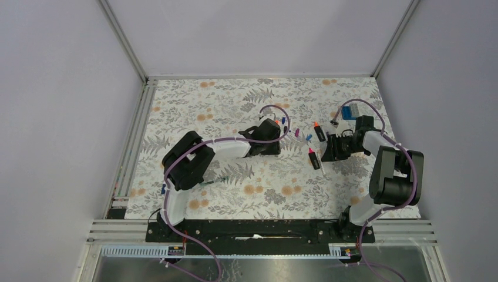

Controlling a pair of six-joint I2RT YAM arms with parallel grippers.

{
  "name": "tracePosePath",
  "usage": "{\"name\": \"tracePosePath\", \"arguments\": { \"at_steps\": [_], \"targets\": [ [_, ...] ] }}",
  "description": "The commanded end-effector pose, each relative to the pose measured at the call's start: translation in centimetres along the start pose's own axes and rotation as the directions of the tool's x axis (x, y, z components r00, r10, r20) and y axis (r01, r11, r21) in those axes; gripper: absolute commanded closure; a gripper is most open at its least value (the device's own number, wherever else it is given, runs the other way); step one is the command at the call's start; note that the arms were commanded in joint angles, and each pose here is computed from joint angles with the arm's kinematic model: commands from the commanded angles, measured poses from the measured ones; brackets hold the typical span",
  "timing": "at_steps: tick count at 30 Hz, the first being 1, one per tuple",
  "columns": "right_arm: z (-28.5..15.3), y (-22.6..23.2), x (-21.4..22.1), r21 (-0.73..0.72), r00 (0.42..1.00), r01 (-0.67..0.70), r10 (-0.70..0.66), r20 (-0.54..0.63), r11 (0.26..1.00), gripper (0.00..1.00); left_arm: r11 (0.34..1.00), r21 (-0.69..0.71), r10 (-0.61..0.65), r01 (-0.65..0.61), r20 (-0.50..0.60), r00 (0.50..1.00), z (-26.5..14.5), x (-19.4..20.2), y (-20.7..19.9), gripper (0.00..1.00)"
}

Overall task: Open the pen caps
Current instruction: Place the pen cap at the center of the board.

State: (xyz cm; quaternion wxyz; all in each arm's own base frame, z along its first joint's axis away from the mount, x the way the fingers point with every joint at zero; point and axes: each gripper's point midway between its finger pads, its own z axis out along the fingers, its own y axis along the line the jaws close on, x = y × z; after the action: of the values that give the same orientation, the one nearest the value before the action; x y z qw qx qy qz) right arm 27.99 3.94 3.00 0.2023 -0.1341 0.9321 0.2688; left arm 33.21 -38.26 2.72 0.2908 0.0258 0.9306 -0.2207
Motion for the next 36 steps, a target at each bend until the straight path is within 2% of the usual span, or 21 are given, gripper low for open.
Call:
{"name": "tracePosePath", "arguments": {
  "at_steps": [1, 7, 13, 16, 19, 22, 27, 30, 33, 36],
  "targets": [
    [-0.9, 0.8, -1.4, -0.011, 0.999, 0.039, -0.039, 0.033, 0.999, 0.61, 0.999, 0.037, 0.02, -0.024, 0.091, 0.996, -3.3, -3.5, -1.7, 0.62],
    [-2.1, 1.6, -2.0, 0.004, 0.991, 0.104, -0.104, 0.081, 0.995, 0.55, 0.993, 0.103, 0.043, -0.062, 0.177, 0.983, -7.6, -5.6, -2.8, 0.61],
    [-3.3, 2.5, -2.4, 0.004, 0.977, 0.163, -0.162, 0.137, 0.987, 0.48, 0.981, 0.156, 0.057, -0.116, 0.336, 0.94, -13.7, -7.4, -2.3, 0.56],
    [-3.7, 3.0, -2.7, -0.006, 0.969, 0.187, -0.183, 0.165, 0.982, 0.46, 0.98, 0.145, 0.065, -0.135, 0.406, 0.912, -16.3, -7.6, -0.9, 0.51],
    [-4.1, 3.9, -2.9, -0.028, 0.958, 0.217, -0.207, 0.199, 0.976, 0.43, 0.988, 0.098, 0.062, -0.119, 0.454, 0.889, -18.0, -7.3, 1.6, 0.38],
    [-4.5, 4.4, -3.2, -0.03, 0.944, 0.246, -0.232, 0.235, 0.969, 0.38, 0.996, 0.065, 0.02, -0.056, 0.458, 0.889, -18.8, -6.5, 4.6, 0.27],
    [-4.8, 4.9, -3.4, -0.024, 0.928, 0.274, -0.258, 0.268, 0.961, 0.34, 0.987, 0.018, -0.156, 0.163, 0.402, 0.902, -18.8, -4.0, 10.4, 0.21],
    [-4.8, 5.0, -3.5, -0.028, 0.927, 0.277, -0.259, 0.272, 0.961, 0.33, 0.96, -0.025, -0.25, 0.278, 0.365, 0.897, -18.8, -2.3, 13.1, 0.18],
    [-4.8, 5.1, -3.5, -0.032, 0.926, 0.279, -0.26, 0.273, 0.96, 0.33, 0.916, -0.125, -0.311, 0.382, 0.38, 0.871, -19.3, -1.6, 15.7, 0.07],
    [-4.8, 5.1, -3.5, -0.033, 0.925, 0.282, -0.263, 0.276, 0.959, 0.33, 0.877, -0.24, -0.308, 0.416, 0.383, 0.871, -19.3, -1.2, 18.0, 0.05]
  ]
}}
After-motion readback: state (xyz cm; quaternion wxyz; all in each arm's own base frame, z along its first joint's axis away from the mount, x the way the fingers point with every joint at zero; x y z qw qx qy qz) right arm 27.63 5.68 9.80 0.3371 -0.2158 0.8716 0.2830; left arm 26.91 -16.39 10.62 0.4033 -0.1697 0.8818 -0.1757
